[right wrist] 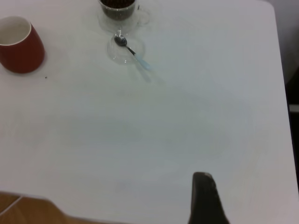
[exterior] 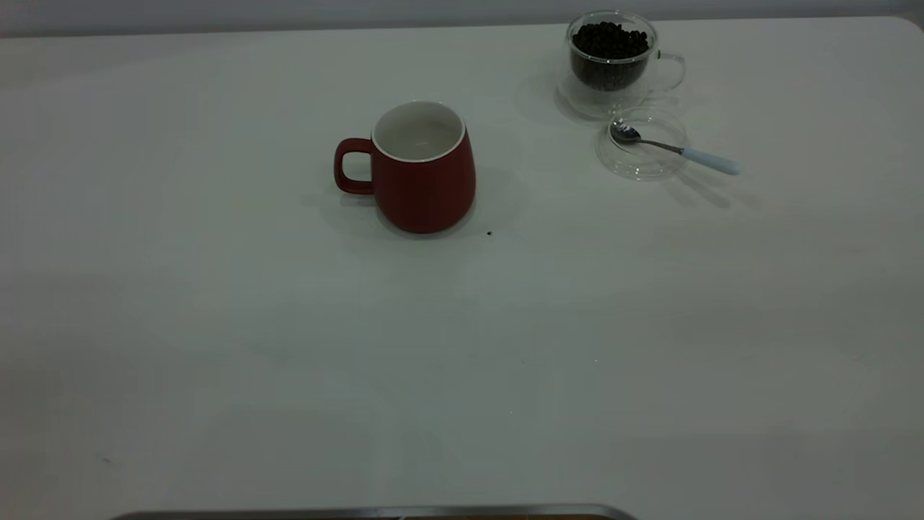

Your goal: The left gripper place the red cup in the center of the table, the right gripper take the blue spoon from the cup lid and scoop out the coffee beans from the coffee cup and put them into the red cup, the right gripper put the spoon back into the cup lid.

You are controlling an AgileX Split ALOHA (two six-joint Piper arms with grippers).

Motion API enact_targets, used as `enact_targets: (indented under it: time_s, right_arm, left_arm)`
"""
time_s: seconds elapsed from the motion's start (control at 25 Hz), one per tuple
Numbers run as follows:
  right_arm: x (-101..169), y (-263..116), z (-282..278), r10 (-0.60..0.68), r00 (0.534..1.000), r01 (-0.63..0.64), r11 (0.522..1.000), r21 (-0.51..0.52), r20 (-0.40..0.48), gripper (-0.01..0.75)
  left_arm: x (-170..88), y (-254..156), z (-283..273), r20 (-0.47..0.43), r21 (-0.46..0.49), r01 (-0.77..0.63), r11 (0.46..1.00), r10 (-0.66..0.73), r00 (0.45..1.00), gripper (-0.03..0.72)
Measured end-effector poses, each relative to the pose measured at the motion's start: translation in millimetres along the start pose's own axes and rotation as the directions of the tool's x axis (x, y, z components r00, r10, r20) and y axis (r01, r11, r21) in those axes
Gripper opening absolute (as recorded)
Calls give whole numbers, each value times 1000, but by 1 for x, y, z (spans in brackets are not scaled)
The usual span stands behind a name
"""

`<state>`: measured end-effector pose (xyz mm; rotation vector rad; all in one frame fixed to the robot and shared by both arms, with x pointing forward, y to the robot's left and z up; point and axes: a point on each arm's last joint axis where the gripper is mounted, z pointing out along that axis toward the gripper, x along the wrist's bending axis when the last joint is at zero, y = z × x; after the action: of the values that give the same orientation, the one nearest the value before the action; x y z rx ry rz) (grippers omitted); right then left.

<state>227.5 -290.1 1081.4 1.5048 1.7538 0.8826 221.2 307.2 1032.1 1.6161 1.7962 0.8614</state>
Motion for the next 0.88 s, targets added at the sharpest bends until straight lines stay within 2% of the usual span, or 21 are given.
enact_targets:
  time_s: [0.28, 0.88]
  right_arm:
    - [2, -31, 19, 5, 1000, -4, 1000, -30, 5, 512]
    - [0, -32, 24, 5, 1000, -4, 999, -44, 22, 512]
  left_arm:
    - [0, 0, 0, 0, 0, 0, 1000, 0, 1000, 480]
    - [0, 0, 0, 0, 0, 0, 1000, 0, 1000, 480]
